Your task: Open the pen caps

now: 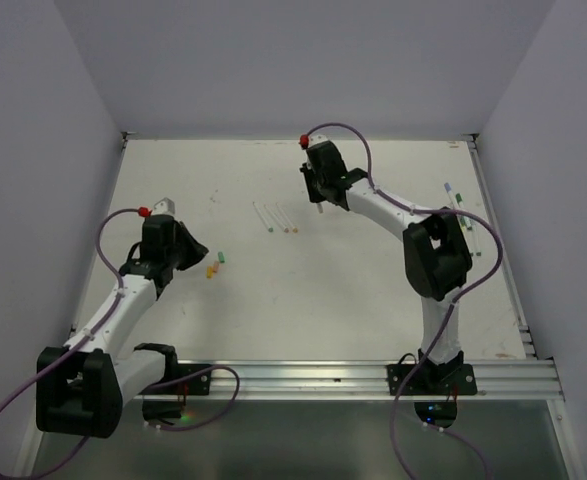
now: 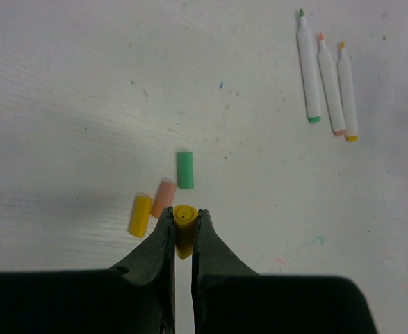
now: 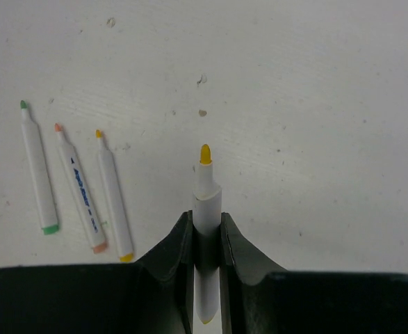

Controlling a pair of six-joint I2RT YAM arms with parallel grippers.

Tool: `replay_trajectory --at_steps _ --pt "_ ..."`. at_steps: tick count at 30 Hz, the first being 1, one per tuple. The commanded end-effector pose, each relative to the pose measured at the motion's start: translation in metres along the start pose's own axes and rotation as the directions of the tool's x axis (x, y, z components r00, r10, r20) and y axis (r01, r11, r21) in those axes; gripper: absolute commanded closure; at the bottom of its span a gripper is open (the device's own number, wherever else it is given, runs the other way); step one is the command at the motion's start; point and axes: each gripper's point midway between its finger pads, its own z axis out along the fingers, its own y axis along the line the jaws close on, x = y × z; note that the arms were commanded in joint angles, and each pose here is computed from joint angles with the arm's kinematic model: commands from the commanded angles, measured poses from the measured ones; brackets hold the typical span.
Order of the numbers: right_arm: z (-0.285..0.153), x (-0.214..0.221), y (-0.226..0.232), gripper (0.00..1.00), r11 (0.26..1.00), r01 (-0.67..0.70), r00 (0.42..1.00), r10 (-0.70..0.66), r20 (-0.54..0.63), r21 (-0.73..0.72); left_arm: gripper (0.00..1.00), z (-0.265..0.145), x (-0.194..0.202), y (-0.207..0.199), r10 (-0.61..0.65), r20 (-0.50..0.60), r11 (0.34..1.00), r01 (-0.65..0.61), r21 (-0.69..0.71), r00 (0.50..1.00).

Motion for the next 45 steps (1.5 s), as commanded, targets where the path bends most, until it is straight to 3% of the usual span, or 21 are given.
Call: replay_trajectory --at_steps 1,10,26,35,45 --pt "0.029 0.008 0.015 1.0 0.995 0.061 0.996 -0.066 -0.064 -0.081 1.0 0.008 0.008 0.015 0.032 -0.036 0.998 -0.034 -0.06 0.999" --pt "0.07 0.022 0.04 1.0 0.984 0.013 0.996 -0.029 -0.089 -0.179 1.0 0.017 0.02 0.027 0.027 -0.055 0.996 -0.032 -0.087 0.998" --pt "0.074 0.039 0.059 1.0 0.962 -0.037 0.993 0.005 -0.12 -0.271 1.0 0.023 0.045 0.056 -0.019 -0.111 0.981 -0.003 -0.194 0.994" --pt "0.074 0.039 0.06 0.94 0.959 -0.031 0.991 -0.007 -0.133 -0.281 0.79 0.026 0.061 0.049 -0.049 -0.151 0.991 0.029 -0.133 0.987" --pt "0.069 0.042 0.062 0.84 0.955 -0.028 0.99 -0.016 -0.144 -0.296 0.58 0.025 0.047 0.046 -0.06 -0.097 0.989 0.046 -0.139 0.993"
